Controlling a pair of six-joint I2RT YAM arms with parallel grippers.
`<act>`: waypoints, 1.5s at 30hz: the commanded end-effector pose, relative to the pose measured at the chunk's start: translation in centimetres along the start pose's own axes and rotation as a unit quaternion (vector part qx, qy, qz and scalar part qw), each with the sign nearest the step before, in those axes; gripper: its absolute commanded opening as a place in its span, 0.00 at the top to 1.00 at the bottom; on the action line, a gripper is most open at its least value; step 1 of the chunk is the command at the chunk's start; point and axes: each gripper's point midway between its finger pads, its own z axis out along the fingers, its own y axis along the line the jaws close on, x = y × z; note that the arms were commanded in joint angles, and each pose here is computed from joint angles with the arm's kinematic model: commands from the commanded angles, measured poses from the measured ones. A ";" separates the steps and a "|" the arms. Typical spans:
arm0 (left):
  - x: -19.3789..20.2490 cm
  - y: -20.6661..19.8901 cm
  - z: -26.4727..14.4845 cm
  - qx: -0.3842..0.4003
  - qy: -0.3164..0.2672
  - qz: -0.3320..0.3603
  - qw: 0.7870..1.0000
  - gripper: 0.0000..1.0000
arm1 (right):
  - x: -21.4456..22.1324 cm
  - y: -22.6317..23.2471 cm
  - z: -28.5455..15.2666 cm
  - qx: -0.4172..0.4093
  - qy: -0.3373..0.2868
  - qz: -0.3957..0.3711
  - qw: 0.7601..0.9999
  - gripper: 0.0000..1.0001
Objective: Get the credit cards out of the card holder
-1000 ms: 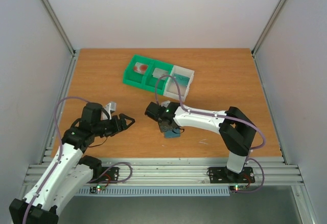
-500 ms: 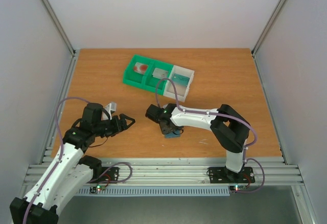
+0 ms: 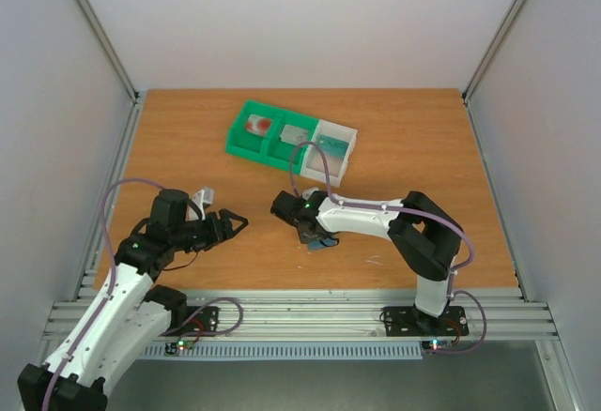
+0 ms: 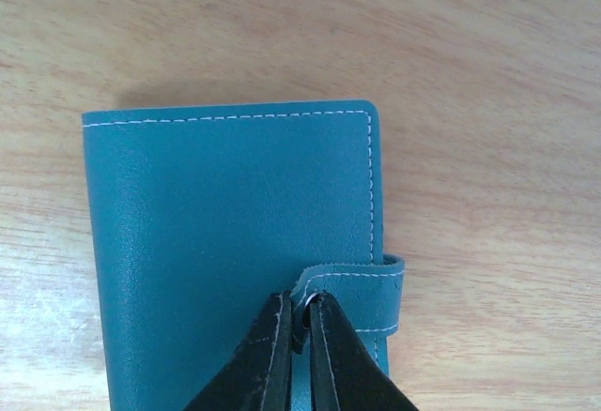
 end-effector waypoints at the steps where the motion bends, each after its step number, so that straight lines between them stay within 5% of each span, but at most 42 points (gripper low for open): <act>1: -0.4 -0.8 -0.6 0.012 -0.018 0.012 1.000 0.28 | 2.1 -1.2 2.4 0.017 0.030 0.004 0.999 0.98; 12: -0.3 -0.1 0.1 0.005 -0.013 0.004 1.000 0.28 | 1.4 2.1 -0.5 -0.104 0.025 0.012 0.994 0.99; 22: 0.3 1.9 2.5 -0.005 0.017 -0.017 1.000 0.29 | 1.1 6.3 -4.5 -0.260 0.032 0.041 0.964 0.99; 45: 1.2 3.2 7.0 0.027 0.066 -0.056 0.996 0.29 | 0.1 7.7 -9.0 -0.380 -0.033 0.039 0.923 0.99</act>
